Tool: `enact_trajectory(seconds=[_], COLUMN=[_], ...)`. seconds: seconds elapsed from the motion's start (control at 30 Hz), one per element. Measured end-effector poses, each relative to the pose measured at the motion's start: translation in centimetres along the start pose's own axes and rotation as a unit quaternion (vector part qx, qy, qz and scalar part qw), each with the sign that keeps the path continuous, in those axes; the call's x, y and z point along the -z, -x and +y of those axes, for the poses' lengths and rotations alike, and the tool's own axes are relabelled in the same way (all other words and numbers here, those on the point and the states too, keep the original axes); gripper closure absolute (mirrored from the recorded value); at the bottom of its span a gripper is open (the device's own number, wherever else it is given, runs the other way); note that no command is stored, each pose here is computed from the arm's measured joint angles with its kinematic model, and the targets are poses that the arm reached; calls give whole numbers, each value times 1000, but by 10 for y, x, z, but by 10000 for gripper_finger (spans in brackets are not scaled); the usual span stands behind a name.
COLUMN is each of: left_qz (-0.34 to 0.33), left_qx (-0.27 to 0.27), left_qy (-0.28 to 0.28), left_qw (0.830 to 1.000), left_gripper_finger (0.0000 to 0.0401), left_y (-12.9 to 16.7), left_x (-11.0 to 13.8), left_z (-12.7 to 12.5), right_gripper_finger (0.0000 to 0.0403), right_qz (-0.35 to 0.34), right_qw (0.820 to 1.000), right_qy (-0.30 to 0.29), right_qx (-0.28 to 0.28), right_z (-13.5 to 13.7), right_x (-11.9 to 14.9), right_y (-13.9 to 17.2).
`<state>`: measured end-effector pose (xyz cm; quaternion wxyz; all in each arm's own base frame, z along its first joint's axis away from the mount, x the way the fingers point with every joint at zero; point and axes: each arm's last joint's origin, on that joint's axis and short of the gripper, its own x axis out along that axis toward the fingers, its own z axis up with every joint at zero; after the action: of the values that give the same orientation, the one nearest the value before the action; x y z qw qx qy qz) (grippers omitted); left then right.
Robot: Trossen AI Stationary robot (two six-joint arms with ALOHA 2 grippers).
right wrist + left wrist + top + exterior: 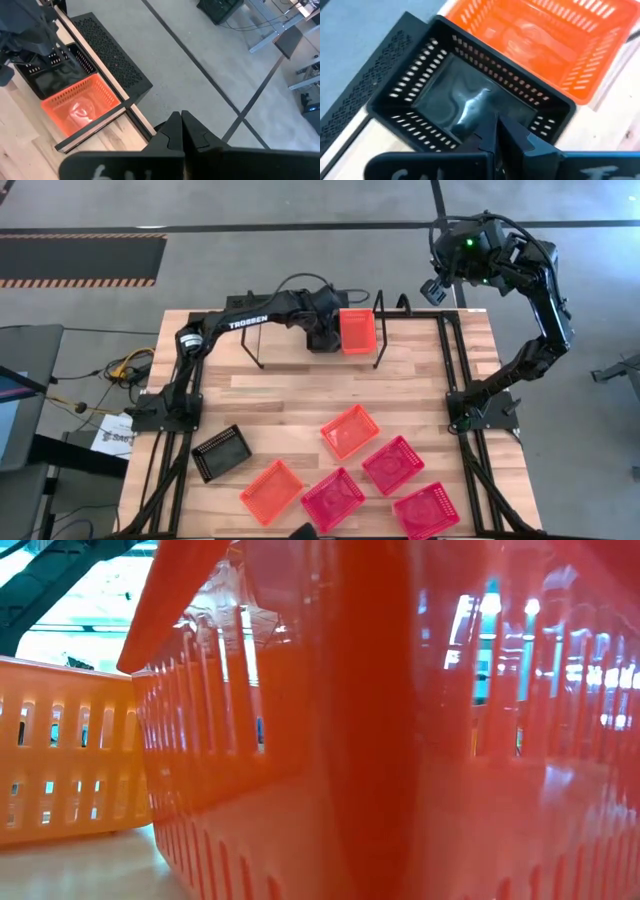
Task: Stack baskets on shelf by color
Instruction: Stack the top black bin on top of the black bin on the shelf
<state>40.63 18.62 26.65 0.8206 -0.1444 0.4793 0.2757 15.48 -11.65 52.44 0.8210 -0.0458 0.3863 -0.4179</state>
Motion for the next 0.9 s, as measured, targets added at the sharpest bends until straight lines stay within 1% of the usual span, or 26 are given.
enact_trajectory(seconds=[0.17, 0.3, 0.57, 0.9], left_qz=[15, 32, 32, 84], left_qx=[8, 4, -4, -20], left_qy=[-8, -15, -20, -30], left_qw=[1000, 999, 999, 996], left_gripper_finger=[401, 401, 401, 401], left_y=[-15, -22, -23, -21], left_x=[11, 20, 21, 34], left_z=[-6, -10, -10, -16], right_gripper_finger=[402, 402, 402, 402], right_qz=[0, -1, -6, -7], right_qw=[1000, 1000, 1000, 1000], right_qy=[1, 1, -1, 2], right_qx=[0, 0, 1, 1], right_z=[0, 0, 0, 0], right_x=[0, 0, -1, -1], right_y=[0, 0, 0, 0])
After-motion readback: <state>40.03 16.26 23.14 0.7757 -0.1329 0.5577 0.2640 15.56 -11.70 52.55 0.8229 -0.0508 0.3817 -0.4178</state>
